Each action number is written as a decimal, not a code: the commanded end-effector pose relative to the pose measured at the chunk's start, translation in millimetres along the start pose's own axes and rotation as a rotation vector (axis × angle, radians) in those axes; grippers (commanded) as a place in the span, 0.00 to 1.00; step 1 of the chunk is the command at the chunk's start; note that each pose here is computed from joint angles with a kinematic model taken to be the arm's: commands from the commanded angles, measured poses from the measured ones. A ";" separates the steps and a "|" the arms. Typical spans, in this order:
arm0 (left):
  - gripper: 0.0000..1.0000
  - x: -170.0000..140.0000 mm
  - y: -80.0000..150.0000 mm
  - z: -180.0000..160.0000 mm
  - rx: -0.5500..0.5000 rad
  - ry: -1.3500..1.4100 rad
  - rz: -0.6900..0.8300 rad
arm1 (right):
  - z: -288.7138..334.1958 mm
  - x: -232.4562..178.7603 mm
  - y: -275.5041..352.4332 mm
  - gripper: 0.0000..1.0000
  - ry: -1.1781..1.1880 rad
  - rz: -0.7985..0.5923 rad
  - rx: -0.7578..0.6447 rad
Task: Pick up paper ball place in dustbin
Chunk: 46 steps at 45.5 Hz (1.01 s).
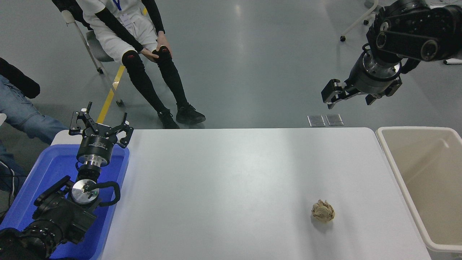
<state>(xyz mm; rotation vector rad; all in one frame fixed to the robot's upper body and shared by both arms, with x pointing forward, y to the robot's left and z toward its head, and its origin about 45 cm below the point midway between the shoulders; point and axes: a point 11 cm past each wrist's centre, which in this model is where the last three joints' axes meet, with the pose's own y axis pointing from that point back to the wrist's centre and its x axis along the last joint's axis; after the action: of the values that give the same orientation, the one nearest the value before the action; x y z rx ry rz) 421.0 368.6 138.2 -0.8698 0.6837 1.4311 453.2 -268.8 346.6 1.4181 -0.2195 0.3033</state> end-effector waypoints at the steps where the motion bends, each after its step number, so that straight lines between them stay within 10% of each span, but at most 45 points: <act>1: 0.99 -0.3 -0.3 0.1 0.000 0.000 -0.001 | -0.3 -2.7 -4.2 1.00 0.001 -0.010 0.000; 46: 0.99 0.3 0.3 -0.1 0.000 0.000 0.001 | -2.3 3.1 4.6 1.00 0.001 0.012 0.008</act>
<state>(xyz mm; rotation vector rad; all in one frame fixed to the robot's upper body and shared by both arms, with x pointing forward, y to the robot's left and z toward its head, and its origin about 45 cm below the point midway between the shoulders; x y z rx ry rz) 420.8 368.7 138.0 -0.8694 0.6838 1.4320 454.0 -264.1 348.4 1.4331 -0.2216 0.3112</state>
